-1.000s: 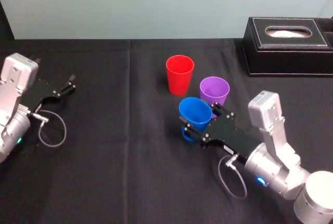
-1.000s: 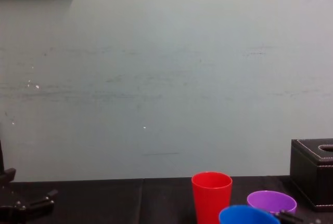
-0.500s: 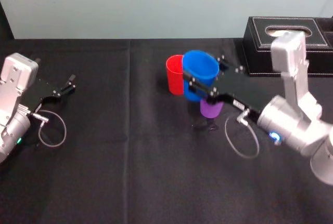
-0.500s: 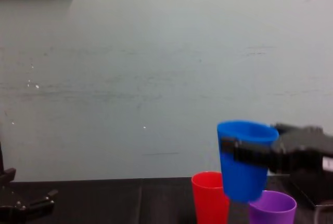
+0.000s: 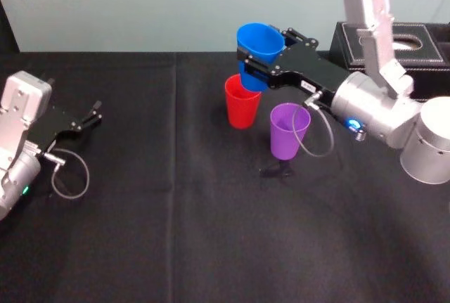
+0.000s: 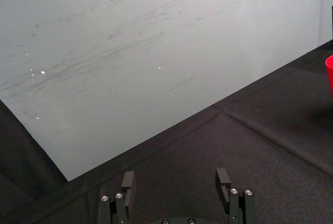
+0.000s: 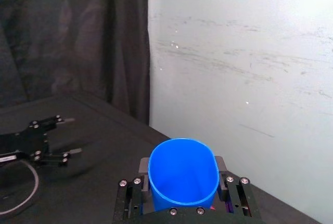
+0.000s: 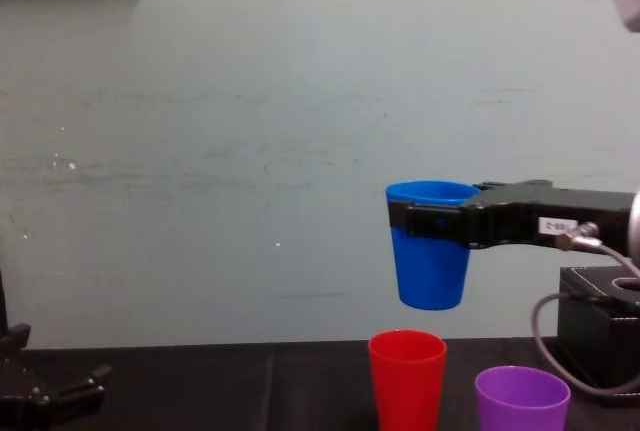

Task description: Stack the three plastic cups sequentially using one hand.

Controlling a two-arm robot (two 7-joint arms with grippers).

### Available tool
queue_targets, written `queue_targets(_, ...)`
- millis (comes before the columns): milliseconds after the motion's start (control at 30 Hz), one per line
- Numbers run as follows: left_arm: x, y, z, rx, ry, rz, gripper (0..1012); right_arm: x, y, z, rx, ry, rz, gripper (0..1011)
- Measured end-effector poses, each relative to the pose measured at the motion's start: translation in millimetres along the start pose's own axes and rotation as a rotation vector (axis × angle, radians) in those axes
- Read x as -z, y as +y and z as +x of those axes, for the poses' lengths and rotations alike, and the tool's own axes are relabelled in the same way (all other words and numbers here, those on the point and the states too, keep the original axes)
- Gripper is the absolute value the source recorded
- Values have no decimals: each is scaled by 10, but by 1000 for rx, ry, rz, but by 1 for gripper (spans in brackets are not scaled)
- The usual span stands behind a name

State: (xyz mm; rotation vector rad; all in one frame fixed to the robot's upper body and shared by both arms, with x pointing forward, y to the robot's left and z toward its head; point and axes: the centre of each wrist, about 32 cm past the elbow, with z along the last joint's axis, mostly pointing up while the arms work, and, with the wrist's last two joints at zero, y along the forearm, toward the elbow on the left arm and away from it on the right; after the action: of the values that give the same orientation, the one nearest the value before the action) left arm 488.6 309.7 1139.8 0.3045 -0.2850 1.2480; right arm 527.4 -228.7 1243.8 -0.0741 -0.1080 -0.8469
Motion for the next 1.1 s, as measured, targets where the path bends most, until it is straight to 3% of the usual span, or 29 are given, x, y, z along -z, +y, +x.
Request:
queue_targets(467, 0, 0, 0, 0, 0, 0, 1005, 148, 303, 77, 25, 20, -25, 718)
queue_targets(1100, 0, 0, 0, 0, 0, 0, 1005, 329, 351, 83, 36, 28, -51, 719)
